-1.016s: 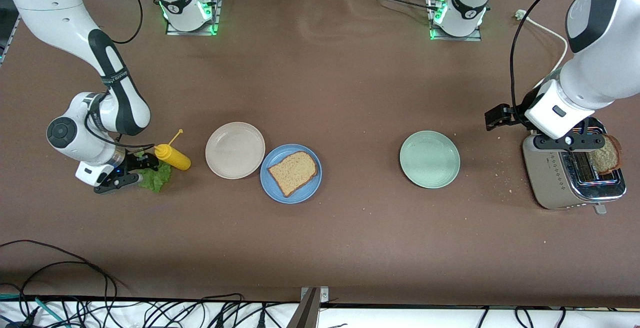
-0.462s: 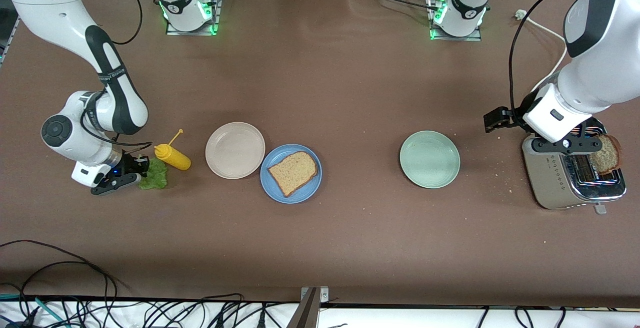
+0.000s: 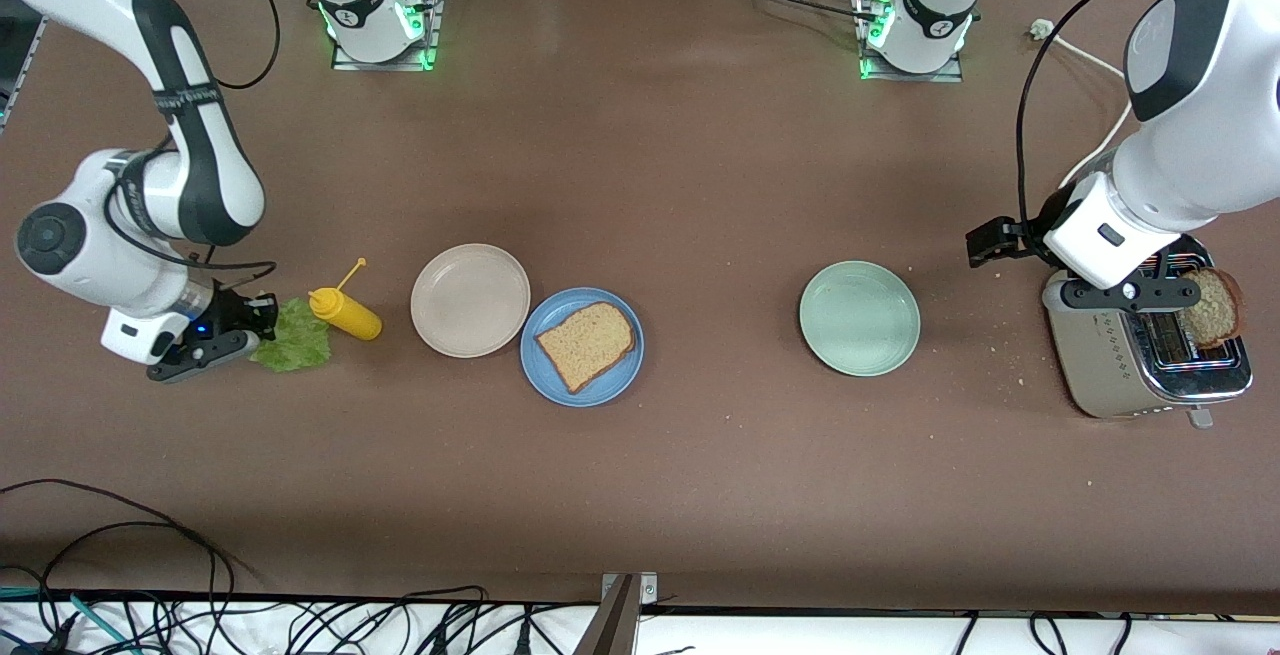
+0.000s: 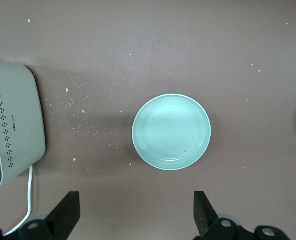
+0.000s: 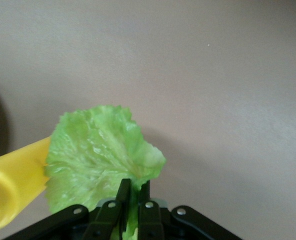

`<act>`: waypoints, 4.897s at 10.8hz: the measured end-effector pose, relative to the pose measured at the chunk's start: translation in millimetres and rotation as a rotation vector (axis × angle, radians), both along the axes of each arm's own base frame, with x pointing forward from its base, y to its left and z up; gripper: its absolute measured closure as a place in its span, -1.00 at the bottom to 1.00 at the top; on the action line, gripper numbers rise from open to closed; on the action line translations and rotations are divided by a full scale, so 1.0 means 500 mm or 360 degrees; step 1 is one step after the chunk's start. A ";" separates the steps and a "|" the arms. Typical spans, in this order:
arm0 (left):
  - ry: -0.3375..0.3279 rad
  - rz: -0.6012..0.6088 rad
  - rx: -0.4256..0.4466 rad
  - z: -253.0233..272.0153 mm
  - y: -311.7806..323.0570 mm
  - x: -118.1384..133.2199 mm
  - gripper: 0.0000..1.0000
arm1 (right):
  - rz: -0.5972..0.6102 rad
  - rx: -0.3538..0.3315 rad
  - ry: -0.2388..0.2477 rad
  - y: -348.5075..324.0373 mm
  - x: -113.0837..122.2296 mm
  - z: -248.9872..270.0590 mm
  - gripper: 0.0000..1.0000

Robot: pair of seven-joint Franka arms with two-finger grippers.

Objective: Make sandwich in blue plate with both arms
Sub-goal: 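Grasp the lettuce leaf with the right gripper and lift it, then carry the lettuce with the right gripper over the bread on the blue plate, then lower the lettuce onto the bread and open the right gripper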

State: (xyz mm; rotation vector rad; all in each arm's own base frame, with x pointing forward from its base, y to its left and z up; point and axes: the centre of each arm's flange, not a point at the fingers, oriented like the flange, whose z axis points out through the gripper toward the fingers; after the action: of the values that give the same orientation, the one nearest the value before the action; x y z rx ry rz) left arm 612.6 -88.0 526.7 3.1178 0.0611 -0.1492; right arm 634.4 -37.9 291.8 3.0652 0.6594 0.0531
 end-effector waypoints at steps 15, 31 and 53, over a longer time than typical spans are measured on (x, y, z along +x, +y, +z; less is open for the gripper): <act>0.0001 0.0009 0.0000 -0.001 0.007 0.002 -1.00 | -0.0113 0.0150 0.0150 0.185 -0.045 0.330 0.80; -0.0002 0.0027 0.0002 0.000 0.020 0.004 -1.00 | -0.1049 0.0268 0.0036 0.784 -0.015 0.098 0.80; 0.0000 0.0030 0.0003 -0.001 0.022 0.005 -1.00 | -0.1114 0.0207 -0.0060 0.865 -0.024 -0.096 -1.00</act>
State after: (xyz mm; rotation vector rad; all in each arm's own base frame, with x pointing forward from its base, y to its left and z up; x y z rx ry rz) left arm 614.9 -77.0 526.1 3.1180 0.0902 -0.1485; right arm 622.5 394.7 243.8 3.2064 -0.4509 0.1502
